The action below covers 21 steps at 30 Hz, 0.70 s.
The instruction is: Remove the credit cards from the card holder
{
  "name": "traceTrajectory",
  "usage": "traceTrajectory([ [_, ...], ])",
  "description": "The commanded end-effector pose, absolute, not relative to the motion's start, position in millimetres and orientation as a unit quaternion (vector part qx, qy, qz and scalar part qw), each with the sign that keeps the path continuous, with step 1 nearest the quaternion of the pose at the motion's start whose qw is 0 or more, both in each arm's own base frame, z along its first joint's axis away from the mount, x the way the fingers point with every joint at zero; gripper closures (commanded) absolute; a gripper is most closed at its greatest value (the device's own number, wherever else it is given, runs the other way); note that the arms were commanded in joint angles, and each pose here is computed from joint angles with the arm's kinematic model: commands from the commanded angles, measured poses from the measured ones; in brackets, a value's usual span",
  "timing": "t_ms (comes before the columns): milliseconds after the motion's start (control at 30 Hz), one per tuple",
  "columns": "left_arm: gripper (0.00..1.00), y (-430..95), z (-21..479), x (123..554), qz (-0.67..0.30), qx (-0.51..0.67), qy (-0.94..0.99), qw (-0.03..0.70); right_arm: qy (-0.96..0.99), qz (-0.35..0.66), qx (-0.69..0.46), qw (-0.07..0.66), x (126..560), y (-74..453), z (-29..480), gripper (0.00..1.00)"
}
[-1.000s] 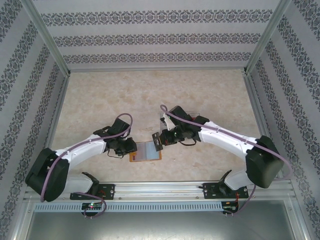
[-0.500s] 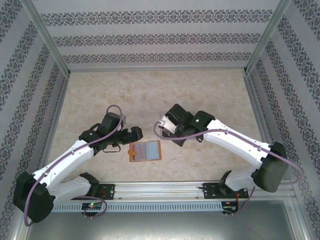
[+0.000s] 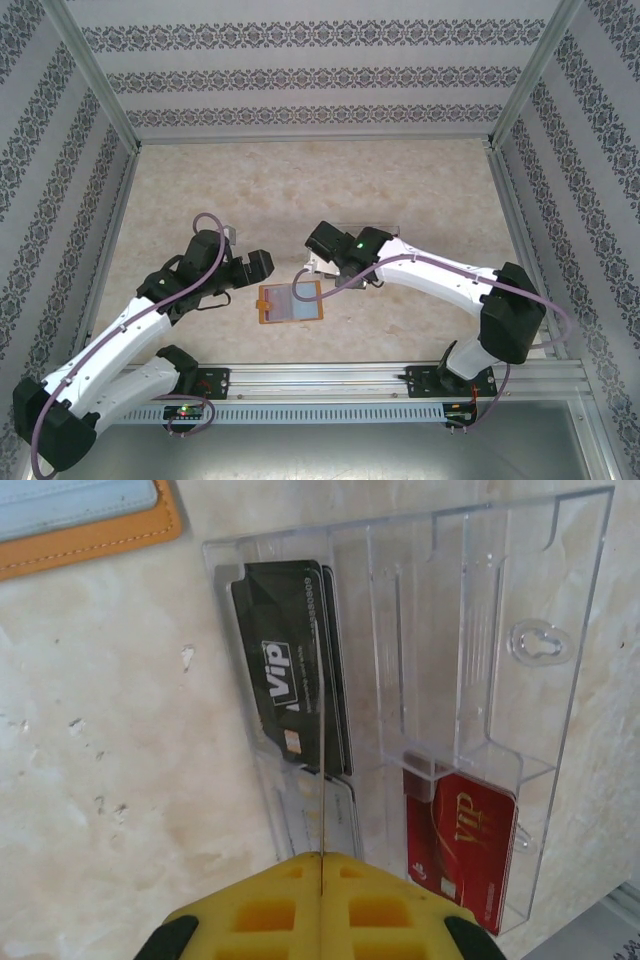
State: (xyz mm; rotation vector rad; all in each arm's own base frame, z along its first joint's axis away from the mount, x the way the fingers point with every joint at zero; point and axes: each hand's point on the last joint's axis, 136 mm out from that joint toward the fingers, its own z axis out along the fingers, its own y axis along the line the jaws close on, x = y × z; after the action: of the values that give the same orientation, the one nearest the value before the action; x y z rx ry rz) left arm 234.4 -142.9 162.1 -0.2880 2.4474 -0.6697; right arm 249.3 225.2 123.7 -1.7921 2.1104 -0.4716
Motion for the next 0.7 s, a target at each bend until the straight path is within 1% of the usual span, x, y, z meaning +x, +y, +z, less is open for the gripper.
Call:
traceTrajectory([
  [0, 0.0, -131.1, 144.9, 227.1, -0.222, -0.125, 0.928, 0.273, 0.732, -0.187, -0.631, 0.175, 260.1, 232.2, 123.3, 1.0],
  [667, 0.0, -122.2, 143.6, 220.8, -0.211, -0.135, 0.928, 0.275, 0.747, -0.178, -0.623, 0.145, 261.2, 239.2, 81.7, 1.0],
])
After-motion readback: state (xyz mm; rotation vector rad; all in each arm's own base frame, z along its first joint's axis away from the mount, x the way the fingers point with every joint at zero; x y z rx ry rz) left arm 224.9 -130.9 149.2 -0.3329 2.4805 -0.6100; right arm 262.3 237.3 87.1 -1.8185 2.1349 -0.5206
